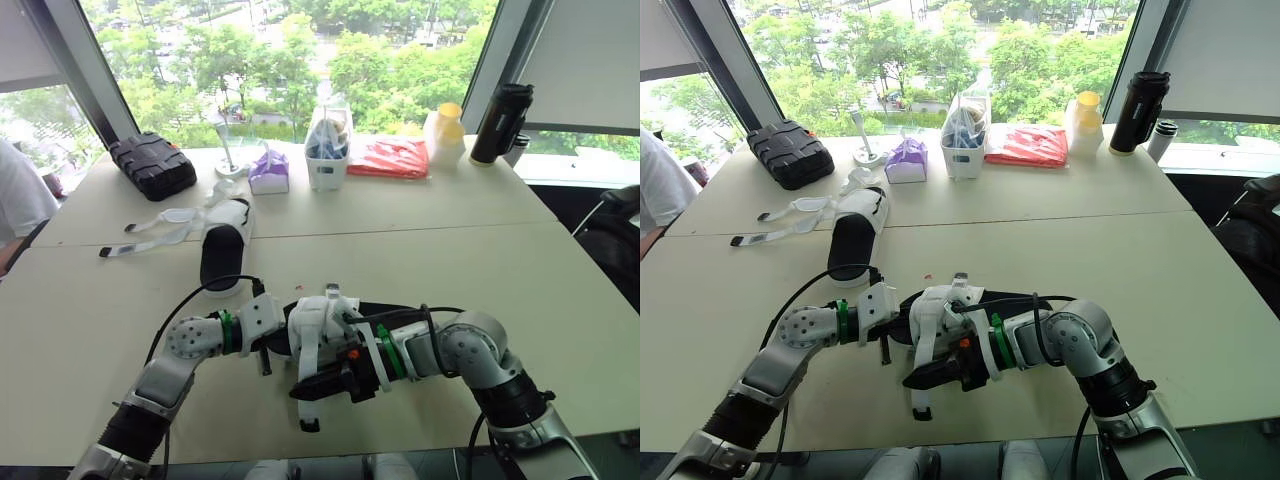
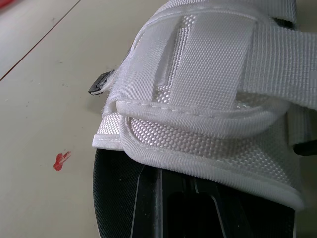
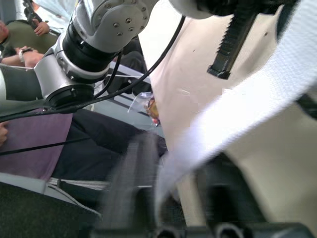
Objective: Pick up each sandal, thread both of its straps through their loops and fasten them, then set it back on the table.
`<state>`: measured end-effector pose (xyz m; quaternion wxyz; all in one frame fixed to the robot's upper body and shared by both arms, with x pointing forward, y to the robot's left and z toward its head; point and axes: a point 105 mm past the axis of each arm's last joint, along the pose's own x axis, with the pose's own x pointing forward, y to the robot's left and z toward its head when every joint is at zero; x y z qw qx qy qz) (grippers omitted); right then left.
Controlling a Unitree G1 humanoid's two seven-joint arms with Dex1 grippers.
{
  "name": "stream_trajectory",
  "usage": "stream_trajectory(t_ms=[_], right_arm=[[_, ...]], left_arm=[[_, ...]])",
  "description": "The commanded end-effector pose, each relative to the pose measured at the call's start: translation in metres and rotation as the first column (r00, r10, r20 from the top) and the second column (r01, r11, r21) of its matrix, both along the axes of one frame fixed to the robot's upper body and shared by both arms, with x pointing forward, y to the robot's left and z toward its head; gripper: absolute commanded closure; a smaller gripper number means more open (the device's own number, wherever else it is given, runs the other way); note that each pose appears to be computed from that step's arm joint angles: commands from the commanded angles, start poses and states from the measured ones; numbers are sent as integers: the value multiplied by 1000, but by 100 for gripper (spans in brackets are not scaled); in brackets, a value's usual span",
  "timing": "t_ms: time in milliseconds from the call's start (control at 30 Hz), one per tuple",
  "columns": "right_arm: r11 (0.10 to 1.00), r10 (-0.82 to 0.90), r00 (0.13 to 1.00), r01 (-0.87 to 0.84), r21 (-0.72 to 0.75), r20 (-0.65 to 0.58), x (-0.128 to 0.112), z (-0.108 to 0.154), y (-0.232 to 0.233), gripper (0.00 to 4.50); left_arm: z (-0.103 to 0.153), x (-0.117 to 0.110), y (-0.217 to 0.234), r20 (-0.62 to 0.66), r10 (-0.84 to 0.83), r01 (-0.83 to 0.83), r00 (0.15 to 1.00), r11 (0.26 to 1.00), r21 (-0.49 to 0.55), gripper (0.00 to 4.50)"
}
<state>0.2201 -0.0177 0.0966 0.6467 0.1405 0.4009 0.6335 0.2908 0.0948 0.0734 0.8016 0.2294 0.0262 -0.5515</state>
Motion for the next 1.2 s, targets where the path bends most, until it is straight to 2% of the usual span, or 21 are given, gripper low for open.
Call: stream_trajectory(t_ms=[33,200,333,400,600,700,833,1000,1133,1200], right_arm=[[999,15,999,-17,35,33,-1,12,3,447],[996,31,990,-42,75,136,16,47,1,447],[994,-48,982,28,109,185,50,69,7,447],[994,-68,979,50,94,192,61,69,10,447],[997,-66,967,58,42,246,71,51,10,447],[997,-60,966,48,54,253,76,57,12,447],[997,-21,968,3,71,250,72,73,10,447],[996,26,970,-45,75,240,58,81,7,447],[989,113,956,-136,66,272,40,95,4,447],[989,116,951,-139,60,286,42,100,3,447]], left_arm=[[-41,-18,2,-152,-12,26,988,996,89,450],[-42,-17,3,-153,-12,27,988,995,93,450],[-42,-17,2,-154,-13,28,988,995,92,450],[-42,-17,2,-152,-15,30,988,995,92,450],[-42,-16,0,-150,-16,30,989,996,89,450],[-42,-16,1,-149,-15,29,989,995,90,450],[-42,-15,2,-145,-16,30,989,995,99,450],[-43,-14,3,-140,-18,33,990,993,109,450],[-44,-11,0,-137,-23,38,990,993,109,450],[-45,-9,-1,-133,-27,42,991,993,111,450]])
